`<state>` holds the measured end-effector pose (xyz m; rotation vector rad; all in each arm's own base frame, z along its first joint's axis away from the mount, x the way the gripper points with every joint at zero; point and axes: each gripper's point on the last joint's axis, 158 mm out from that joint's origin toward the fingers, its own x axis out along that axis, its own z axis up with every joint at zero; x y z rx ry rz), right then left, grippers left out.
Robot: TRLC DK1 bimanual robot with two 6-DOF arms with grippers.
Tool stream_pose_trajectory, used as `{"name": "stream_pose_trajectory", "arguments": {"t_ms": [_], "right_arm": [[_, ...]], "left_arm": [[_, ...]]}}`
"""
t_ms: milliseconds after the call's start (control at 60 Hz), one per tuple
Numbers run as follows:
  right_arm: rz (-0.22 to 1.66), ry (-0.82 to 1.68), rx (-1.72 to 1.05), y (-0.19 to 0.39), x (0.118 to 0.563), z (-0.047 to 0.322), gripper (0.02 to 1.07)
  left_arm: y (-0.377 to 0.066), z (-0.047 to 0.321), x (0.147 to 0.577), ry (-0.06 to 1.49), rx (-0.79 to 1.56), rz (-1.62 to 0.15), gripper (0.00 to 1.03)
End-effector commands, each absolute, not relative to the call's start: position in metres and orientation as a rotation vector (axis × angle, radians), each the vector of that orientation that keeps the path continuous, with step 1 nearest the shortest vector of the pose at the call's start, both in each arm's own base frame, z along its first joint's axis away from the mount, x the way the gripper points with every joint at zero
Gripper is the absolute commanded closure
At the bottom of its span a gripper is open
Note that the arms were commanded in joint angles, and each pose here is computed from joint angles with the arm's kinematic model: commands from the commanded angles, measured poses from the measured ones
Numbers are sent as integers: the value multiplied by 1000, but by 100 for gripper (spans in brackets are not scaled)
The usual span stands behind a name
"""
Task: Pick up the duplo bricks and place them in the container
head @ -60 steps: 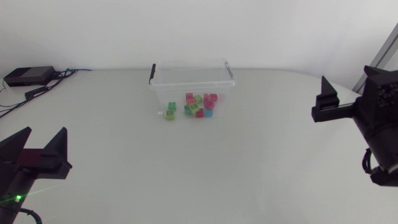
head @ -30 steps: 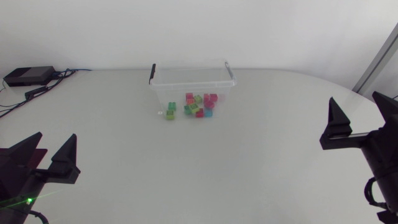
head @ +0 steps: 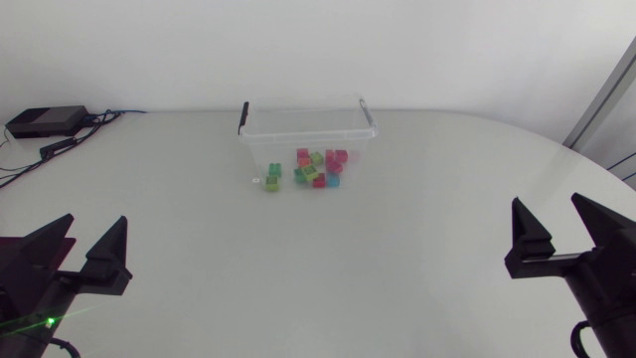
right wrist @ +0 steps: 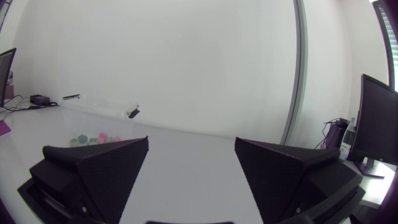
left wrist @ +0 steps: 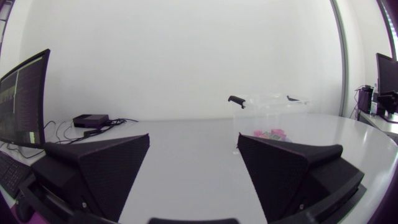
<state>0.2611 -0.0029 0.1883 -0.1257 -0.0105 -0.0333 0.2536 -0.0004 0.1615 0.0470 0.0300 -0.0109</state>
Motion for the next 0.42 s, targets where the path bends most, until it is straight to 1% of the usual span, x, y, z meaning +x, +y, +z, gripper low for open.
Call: {"name": "stream_pose_trajectory", "arguments": {"t_ms": [0, 183, 400], "right_arm": [[-27, 21, -64, -3, 259, 169, 7], [-10, 57, 0, -2, 254, 149, 7], [-10, 57, 0, -2, 254, 149, 7]], "left_arm": [[-1, 152, 254, 51, 16, -12, 4], [-3, 150, 254, 61, -1, -17, 4], [-3, 150, 254, 61, -1, -17, 4]]}}
